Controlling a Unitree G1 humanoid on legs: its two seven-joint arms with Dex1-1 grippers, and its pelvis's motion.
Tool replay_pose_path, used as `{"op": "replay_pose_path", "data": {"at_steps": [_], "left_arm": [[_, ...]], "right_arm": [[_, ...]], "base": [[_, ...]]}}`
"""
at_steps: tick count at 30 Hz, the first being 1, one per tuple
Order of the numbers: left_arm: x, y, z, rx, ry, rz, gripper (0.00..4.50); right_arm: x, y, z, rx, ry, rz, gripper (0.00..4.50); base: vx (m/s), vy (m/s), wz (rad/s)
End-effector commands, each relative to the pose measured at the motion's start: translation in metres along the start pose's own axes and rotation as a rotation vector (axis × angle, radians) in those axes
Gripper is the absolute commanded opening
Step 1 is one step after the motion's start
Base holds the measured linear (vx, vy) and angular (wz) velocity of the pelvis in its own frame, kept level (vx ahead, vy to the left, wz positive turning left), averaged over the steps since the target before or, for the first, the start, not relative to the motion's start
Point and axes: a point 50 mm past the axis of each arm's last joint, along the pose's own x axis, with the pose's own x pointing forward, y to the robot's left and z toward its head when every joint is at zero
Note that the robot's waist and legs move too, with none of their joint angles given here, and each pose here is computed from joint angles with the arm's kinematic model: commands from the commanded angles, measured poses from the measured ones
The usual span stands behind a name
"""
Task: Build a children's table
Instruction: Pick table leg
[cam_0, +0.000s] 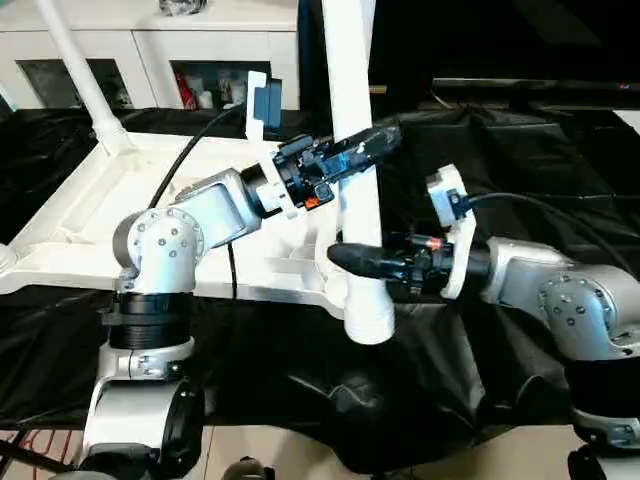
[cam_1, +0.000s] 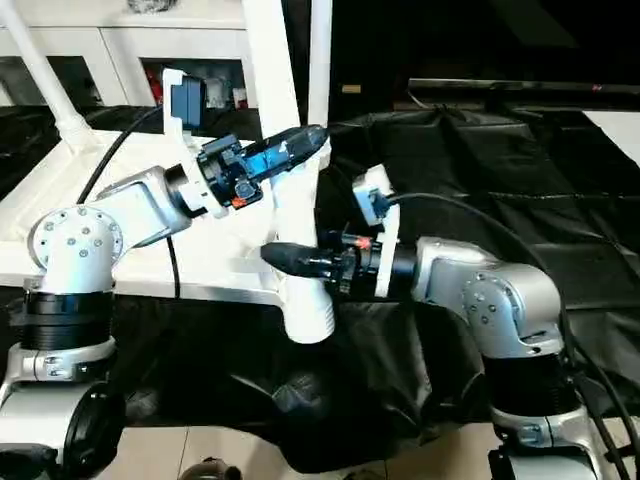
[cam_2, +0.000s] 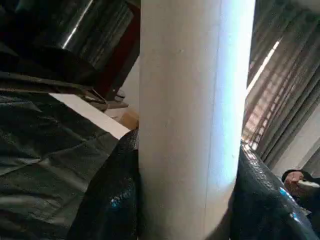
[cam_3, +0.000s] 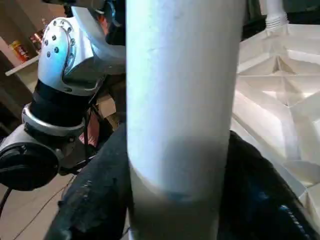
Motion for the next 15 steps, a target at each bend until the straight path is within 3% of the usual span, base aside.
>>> {"op": "replay_pose_path", "data": {"at_steps": [1, 8, 9, 10, 12, 15], "left_arm": [[0.006, -0.011, 0.007, 0.01, -0.025, -0.099, 1.8], [0.004, -0.002, 0.008, 0.003, -0.063, -0.003, 1.8], [0.004, -0.001, 0.008, 0.001, -0.066, 0.002, 2.36], [0.004, 0.002, 0.008, 0.022, -0.07, 0.055, 2.5], [0.004, 0.009, 0.002, 0.048, -0.051, 0.176, 2.56], [0.004, 0.011, -0.004, 0.028, -0.054, 0.236, 2.62]], "right_arm": [[-0.002, -0.009, -0.007, 0.018, 0.038, -0.076, 2.04], [0.001, -0.01, -0.006, 0.011, 0.008, -0.105, 1.86], [0.002, -0.01, -0.006, 0.01, 0.006, -0.106, 1.86], [0.003, -0.01, -0.006, 0.004, 0.0, -0.114, 1.86], [0.006, -0.011, -0.006, -0.01, -0.013, -0.138, 1.85], [0.009, -0.012, -0.006, -0.025, -0.019, -0.166, 1.85]], "base": [[0.0, 0.0, 0.0], [0.0, 0.0, 0.0], [0.0, 0.0, 0.0], [0.0, 0.0, 0.0], [0.0, 0.0, 0.0], [0.0, 0.0, 0.0]]}}
